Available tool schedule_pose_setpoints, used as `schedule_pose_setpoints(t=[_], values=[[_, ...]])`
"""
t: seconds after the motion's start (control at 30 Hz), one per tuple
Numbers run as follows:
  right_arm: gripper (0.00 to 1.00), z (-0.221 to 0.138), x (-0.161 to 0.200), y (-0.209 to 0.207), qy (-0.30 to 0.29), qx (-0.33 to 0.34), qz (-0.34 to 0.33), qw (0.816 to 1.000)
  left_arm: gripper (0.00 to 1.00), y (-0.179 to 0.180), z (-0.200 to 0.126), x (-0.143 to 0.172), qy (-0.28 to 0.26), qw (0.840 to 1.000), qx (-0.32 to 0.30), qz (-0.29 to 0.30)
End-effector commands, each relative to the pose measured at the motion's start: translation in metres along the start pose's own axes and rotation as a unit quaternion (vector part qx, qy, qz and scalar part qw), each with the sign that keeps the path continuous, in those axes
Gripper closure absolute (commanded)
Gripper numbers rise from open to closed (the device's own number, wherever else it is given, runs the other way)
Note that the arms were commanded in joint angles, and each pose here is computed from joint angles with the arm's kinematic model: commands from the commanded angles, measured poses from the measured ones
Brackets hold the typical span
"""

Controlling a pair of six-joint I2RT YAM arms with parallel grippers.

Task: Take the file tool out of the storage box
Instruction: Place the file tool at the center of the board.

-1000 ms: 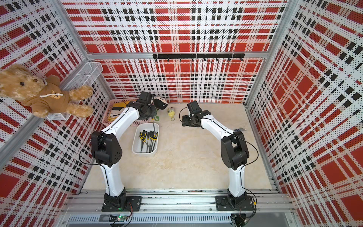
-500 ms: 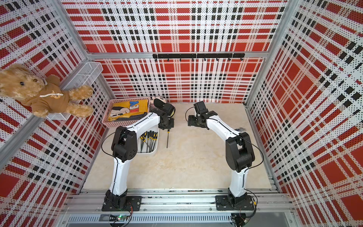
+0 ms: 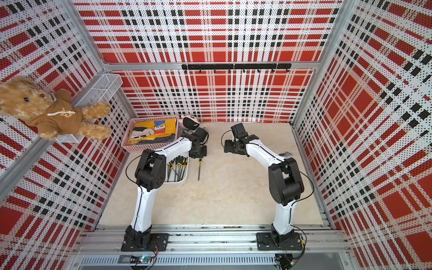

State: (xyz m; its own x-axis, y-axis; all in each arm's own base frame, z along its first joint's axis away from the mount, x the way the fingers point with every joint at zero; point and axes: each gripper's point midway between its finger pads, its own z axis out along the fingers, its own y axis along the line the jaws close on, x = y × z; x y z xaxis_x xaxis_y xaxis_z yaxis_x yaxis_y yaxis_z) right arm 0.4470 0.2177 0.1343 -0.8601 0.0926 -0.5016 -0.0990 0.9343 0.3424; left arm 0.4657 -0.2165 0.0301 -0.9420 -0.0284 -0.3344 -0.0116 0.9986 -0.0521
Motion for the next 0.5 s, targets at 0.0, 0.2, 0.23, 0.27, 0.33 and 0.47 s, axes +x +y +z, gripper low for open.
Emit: schedule_pose_setpoints(t=[0.0,0.2,0.23,0.27,0.33,0.47], values=[[0.29,-0.013,-0.009,0.007,-0.020,-0.013,-0.001,1.000,1.00,0.002,0.014,0.007,0.005,1.000,0.000,-0.009],[0.29,-0.009,-0.004,0.005,-0.015,-0.013,0.003,1.000,0.92,0.008,0.016,0.009,0.002,1.000,-0.005,-0.016],[0.29,-0.009,-0.003,0.005,-0.014,-0.013,0.003,1.000,0.91,0.008,0.016,0.009,0.002,1.000,-0.005,-0.017],[0.29,-0.008,-0.003,0.006,-0.014,-0.014,0.004,1.000,0.88,0.009,0.016,0.009,0.002,1.000,-0.005,-0.017],[0.28,-0.008,-0.003,0.005,-0.014,-0.014,0.004,1.000,0.83,0.009,0.014,0.007,-0.001,1.000,-0.006,-0.017],[0.28,-0.008,-0.005,0.006,-0.015,-0.015,0.003,1.000,0.78,0.006,0.007,-0.001,-0.011,1.000,0.004,-0.021]])
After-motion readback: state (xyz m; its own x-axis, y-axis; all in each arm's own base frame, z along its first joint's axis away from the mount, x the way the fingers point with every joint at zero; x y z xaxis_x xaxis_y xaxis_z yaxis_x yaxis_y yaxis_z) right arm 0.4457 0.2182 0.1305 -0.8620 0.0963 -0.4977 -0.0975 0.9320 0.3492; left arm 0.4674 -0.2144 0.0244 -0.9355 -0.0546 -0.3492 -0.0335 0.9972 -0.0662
